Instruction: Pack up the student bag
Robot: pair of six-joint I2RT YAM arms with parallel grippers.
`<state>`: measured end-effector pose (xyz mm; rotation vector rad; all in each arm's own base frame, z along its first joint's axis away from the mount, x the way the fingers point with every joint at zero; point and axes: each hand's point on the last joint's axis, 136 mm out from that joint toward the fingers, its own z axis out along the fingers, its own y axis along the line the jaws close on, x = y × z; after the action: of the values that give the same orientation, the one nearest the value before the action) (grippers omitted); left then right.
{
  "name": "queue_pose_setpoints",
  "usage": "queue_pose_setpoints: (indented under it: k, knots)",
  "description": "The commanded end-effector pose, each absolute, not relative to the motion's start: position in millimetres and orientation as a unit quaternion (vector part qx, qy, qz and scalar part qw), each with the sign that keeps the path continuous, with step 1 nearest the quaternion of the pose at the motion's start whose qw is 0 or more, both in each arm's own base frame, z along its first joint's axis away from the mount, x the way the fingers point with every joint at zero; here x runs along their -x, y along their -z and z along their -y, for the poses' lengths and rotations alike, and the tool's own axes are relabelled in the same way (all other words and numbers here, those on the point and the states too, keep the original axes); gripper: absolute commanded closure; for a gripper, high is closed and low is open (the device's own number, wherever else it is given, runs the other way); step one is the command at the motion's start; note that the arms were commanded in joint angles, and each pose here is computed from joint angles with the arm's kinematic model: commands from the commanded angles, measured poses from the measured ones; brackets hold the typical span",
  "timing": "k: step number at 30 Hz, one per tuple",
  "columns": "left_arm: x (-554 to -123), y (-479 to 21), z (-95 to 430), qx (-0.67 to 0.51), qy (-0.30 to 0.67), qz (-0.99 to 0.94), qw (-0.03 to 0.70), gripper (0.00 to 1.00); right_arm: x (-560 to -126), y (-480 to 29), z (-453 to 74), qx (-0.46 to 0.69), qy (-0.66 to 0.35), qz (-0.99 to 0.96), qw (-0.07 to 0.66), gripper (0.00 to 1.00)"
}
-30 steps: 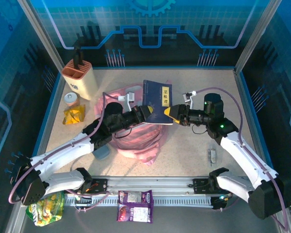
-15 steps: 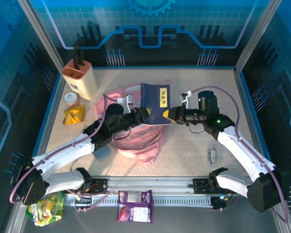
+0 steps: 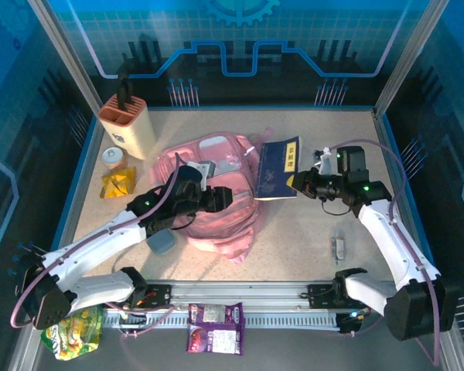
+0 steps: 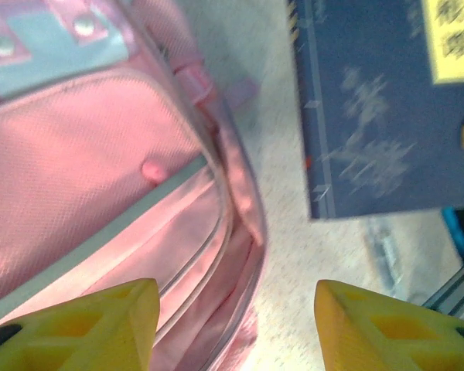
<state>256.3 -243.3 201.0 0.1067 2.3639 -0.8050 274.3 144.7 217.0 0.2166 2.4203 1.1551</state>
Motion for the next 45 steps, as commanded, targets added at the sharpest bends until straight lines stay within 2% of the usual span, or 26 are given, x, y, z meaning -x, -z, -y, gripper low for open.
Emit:
queue_pose_setpoints:
  k: [1, 7, 15, 19, 22, 26, 30, 35, 38, 45]
  knots:
    - [-234.7, -174.3, 253.0, -0.098, 0.286, -0.917, 0.261, 0.45, -260.3, -211.0, -132.3, -0.062, -0.397, -0.886, 0.231, 1.0]
    - [-225.3, -145.0, 293.3, -0.174, 0.238, -0.922, 0.252, 0.45, -255.0, -190.0, -111.0, -0.097, -0.35, -0.903, 0.228, 1.0]
    - [-248.3, -113.5, 316.2, -0.205, 0.129, -0.936, 0.255, 0.43, -252.5, -172.7, -110.0, -0.108, -0.354, -0.904, 0.215, 1.0]
    - [-255.4, -102.4, 316.7, -0.208, 0.102, -0.938, 0.26, 0.52, -250.8, -166.6, -108.7, -0.112, -0.358, -0.902, 0.213, 1.0]
    - [-252.8, -98.5, 322.2, -0.209, 0.119, -0.937, 0.255, 0.59, -249.8, -165.0, -107.2, -0.116, -0.358, -0.902, 0.211, 1.0]
    - [-241.7, -87.1, 326.2, -0.215, 0.14, -0.939, 0.229, 0.6, -249.3, -165.6, -103.5, -0.12, -0.351, -0.903, 0.218, 1.0]
    - [-236.0, -75.8, 323.6, -0.21, 0.14, -0.944, 0.213, 0.72, -246.7, -170.2, -104.7, -0.117, -0.356, -0.901, 0.22, 1.0]
    - [-246.4, -90.6, 318.3, -0.209, 0.127, -0.937, 0.249, 0.91, -238.7, -173.0, -104.2, -0.117, -0.354, -0.901, 0.222, 1.0]
    - [-253.3, -112.7, 320.2, -0.214, 0.132, -0.926, 0.281, 0.97, -234.4, -177.7, -106.1, -0.114, -0.36, -0.899, 0.22, 1.0]
    - [-273.5, -178.8, 311.3, -0.24, 0.102, -0.894, 0.365, 1.0, -218.4, -196.0, -112.6, -0.101, -0.367, -0.902, 0.202, 1.0]
